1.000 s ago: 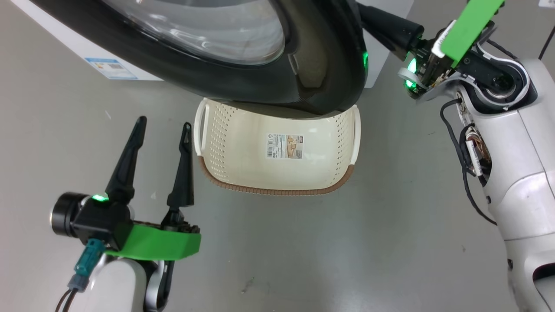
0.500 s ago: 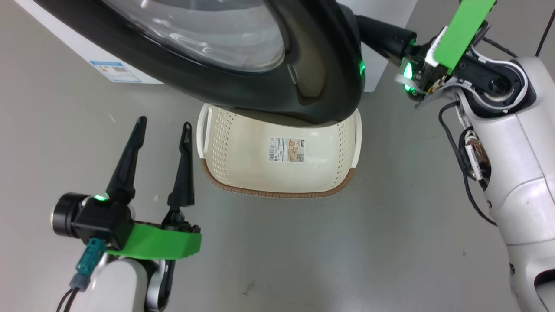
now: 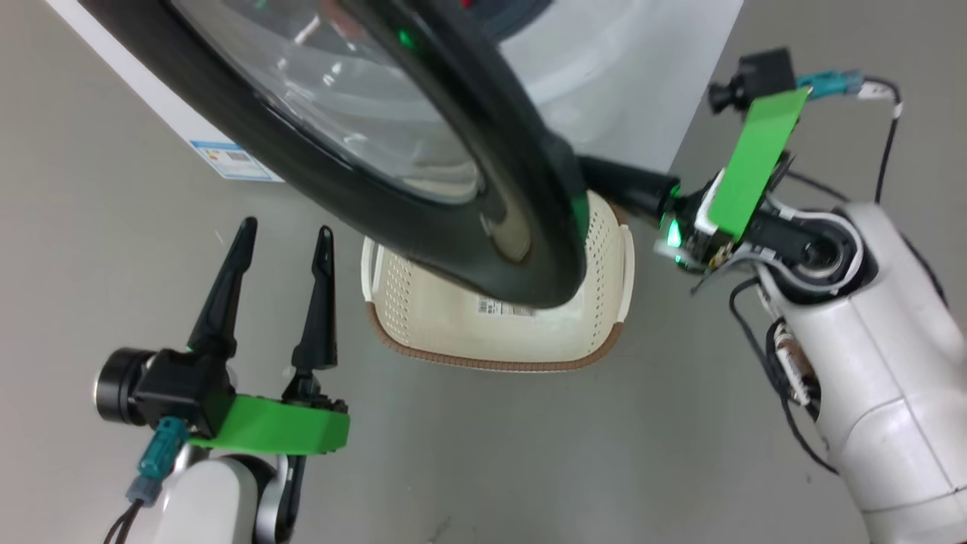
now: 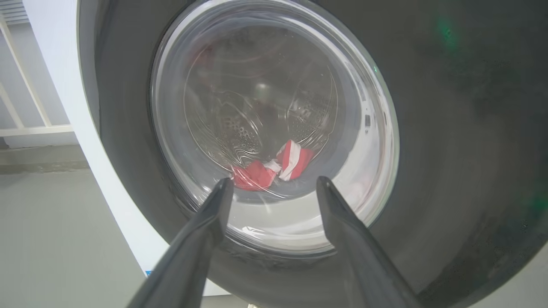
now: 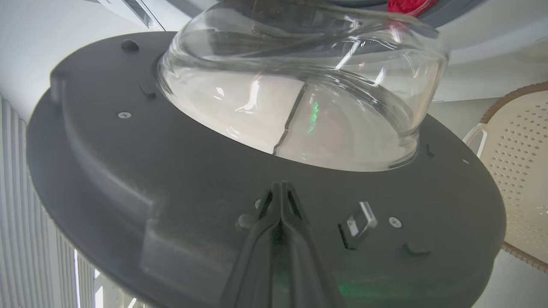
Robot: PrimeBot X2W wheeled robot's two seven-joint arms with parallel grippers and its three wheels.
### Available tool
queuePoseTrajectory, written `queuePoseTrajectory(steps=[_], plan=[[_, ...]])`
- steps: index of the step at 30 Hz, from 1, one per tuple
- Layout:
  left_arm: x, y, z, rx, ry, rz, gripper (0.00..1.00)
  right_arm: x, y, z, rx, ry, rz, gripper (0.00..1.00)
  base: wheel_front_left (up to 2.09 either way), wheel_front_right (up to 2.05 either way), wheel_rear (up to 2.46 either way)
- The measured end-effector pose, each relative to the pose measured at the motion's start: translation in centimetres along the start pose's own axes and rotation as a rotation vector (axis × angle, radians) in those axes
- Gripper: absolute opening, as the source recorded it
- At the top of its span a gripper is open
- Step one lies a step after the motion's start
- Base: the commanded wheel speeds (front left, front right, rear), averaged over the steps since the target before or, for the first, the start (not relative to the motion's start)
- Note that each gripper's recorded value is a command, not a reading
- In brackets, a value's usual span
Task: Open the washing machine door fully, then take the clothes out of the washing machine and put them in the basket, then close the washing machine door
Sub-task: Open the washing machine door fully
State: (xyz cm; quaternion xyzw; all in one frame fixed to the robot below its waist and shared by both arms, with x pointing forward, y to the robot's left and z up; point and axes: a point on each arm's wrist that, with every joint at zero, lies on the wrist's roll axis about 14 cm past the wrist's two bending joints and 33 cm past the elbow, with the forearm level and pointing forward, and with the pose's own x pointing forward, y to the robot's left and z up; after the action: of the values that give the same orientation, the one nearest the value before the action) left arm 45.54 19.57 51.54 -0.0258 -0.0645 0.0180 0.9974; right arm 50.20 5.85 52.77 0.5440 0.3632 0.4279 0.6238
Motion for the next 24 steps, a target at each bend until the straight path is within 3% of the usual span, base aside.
queuePoseTrajectory(steps=[24], plan=[[-6.5, 5.0, 3.1, 0.028, -0.027, 0.166, 1.0, 2.4, 3.1, -9.7, -0.019, 0.224, 0.041, 0.0, 0.0, 0.0, 0.0]])
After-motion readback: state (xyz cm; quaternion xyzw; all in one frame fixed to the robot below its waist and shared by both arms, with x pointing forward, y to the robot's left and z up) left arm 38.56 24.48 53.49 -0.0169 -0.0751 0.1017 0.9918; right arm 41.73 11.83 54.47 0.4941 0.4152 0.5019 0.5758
